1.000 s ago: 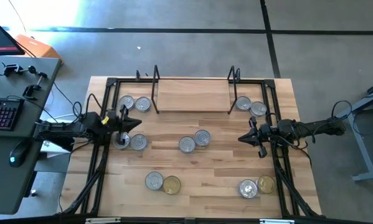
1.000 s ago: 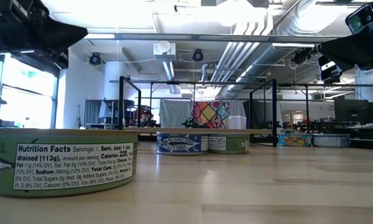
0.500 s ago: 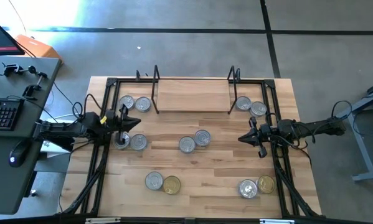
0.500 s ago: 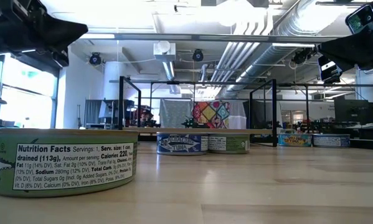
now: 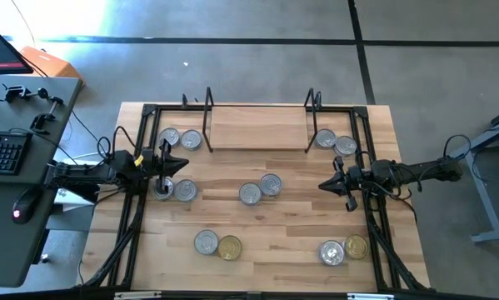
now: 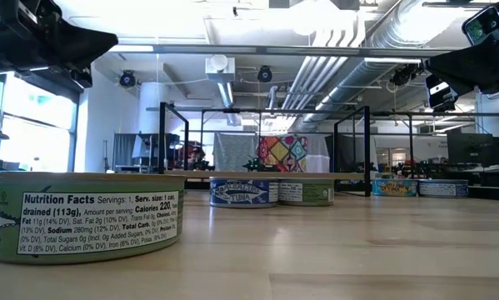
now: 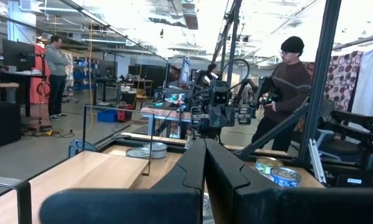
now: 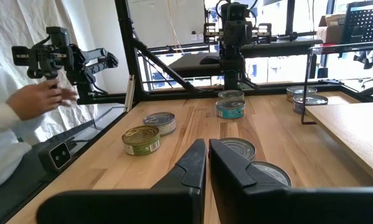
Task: Stack canned seafood by type on shelf
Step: Put the blue tuna can on the shelf
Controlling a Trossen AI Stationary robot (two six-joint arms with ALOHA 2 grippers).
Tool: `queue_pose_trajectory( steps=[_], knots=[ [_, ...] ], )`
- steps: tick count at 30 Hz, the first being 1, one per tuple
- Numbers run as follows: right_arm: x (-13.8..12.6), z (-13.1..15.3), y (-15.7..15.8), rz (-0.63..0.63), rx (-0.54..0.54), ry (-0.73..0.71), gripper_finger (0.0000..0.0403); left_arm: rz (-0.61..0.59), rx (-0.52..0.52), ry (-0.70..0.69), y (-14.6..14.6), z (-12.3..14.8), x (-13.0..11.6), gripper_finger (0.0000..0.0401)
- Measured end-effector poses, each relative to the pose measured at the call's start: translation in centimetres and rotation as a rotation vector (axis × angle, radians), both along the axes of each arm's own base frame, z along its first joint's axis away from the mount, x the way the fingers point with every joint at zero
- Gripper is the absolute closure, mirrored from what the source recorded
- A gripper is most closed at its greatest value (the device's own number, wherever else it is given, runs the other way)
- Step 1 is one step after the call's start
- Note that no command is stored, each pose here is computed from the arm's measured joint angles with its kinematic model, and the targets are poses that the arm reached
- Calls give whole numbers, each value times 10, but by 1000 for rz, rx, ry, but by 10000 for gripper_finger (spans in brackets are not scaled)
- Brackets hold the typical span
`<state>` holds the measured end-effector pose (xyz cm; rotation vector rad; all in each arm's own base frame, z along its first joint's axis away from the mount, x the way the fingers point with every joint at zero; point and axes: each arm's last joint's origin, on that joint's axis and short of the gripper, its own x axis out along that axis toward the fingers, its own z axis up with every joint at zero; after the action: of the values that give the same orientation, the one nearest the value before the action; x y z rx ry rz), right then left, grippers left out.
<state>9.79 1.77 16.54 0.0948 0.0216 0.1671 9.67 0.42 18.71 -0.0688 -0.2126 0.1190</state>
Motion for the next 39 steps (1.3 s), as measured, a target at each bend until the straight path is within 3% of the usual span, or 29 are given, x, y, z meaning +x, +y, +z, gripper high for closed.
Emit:
queue_pose_trajectory(
  steps=[23, 29, 39],
  knots=[
    [0, 0, 0, 0, 0, 0, 391, -25, -1, -4, -2, 0, 0, 400],
    [0, 0, 0, 0, 0, 0, 391, -46, -86, -14, -3, 0, 0, 400],
    [0, 0, 0, 0, 0, 0, 391, -98, -118, -15, -7, 0, 0, 400]
  ],
)
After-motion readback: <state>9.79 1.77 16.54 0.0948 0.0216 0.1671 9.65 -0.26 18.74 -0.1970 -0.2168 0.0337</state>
